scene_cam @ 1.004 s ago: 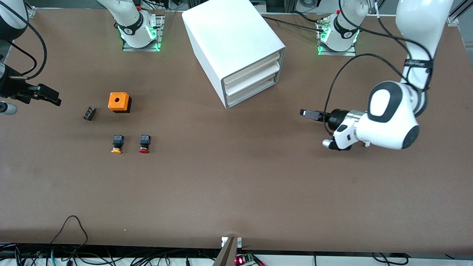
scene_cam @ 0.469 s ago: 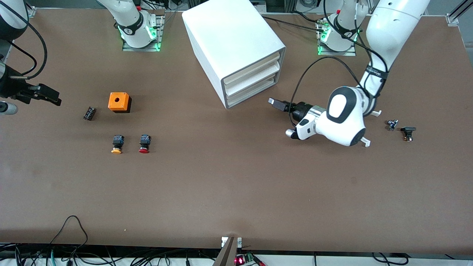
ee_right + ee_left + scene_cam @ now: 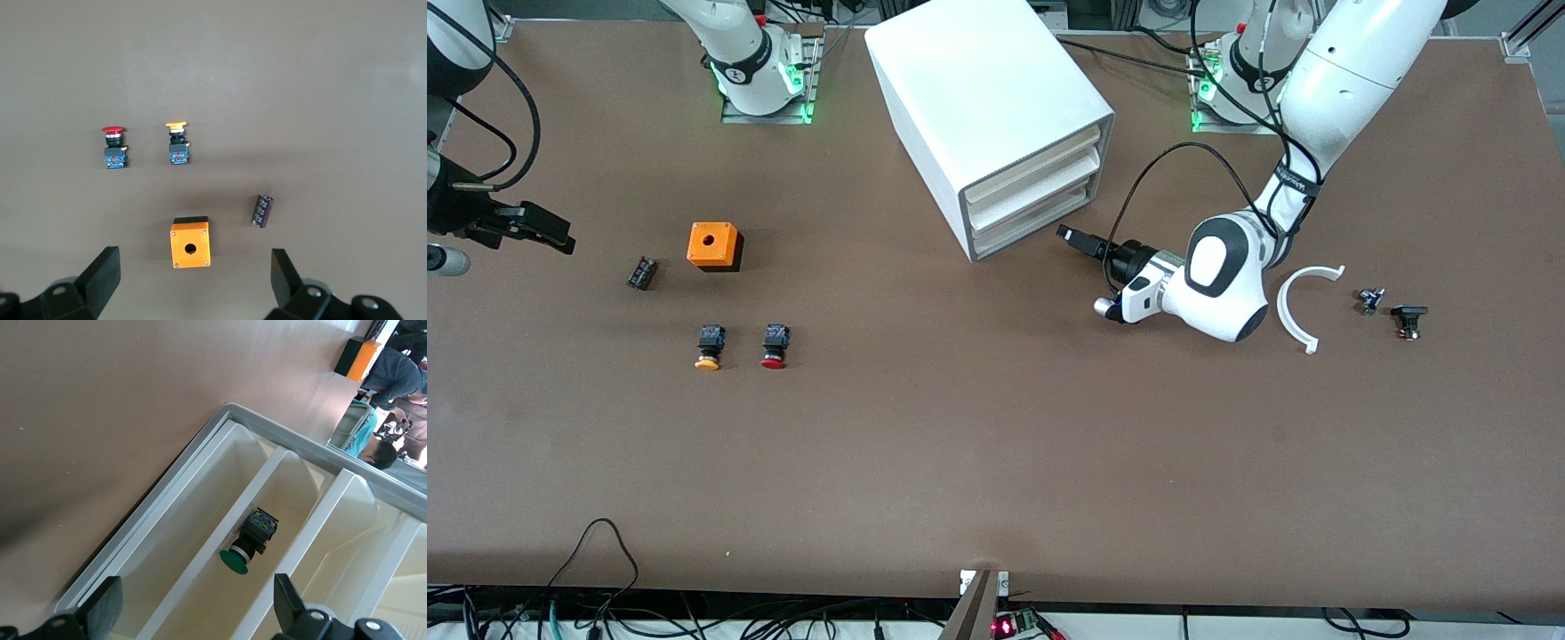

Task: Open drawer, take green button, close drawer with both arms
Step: 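Hook the left gripper onto the lower drawer's front edge, then pull the drawer open with the left gripper while the right gripper advances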

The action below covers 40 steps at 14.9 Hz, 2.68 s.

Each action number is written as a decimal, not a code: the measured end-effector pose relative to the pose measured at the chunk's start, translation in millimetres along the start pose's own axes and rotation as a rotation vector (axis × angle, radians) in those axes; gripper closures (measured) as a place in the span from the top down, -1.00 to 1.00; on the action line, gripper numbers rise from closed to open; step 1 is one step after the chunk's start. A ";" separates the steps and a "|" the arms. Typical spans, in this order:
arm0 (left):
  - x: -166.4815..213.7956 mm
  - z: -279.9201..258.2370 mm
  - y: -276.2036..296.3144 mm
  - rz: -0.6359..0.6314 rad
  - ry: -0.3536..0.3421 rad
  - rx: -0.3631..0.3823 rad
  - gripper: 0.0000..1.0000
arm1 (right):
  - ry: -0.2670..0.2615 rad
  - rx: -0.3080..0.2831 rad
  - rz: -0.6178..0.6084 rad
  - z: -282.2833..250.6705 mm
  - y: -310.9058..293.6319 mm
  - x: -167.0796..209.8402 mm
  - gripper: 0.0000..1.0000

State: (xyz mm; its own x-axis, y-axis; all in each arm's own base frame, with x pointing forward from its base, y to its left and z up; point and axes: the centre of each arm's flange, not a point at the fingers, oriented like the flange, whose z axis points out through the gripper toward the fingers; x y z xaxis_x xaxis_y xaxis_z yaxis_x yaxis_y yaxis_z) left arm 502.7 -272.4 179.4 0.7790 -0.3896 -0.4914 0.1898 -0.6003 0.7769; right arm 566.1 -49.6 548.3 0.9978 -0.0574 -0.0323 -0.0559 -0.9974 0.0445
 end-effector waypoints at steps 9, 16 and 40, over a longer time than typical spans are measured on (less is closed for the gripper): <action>-10.5 62.1 -9.3 0.021 -0.005 0.014 0.94 | -0.019 0.000 0.000 1.7 -0.1 -2.0 1.00; -18.1 89.4 -9.8 0.021 -0.011 0.037 0.31 | -0.032 0.000 0.015 2.8 -0.1 -3.5 1.00; 9.8 -106.0 -38.0 0.193 0.349 0.191 0.67 | -0.049 0.139 -0.066 65.1 -93.1 36.5 1.00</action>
State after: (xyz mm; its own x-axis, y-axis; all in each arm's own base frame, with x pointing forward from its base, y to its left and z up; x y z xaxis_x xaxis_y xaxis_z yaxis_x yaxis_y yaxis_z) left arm 566.4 -179.3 186.8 0.9508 -0.2674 -0.1564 -0.0673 -0.6711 0.7383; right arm 605.5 38.4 477.9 0.9968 0.0099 -0.0792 0.0021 -0.9952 -0.0978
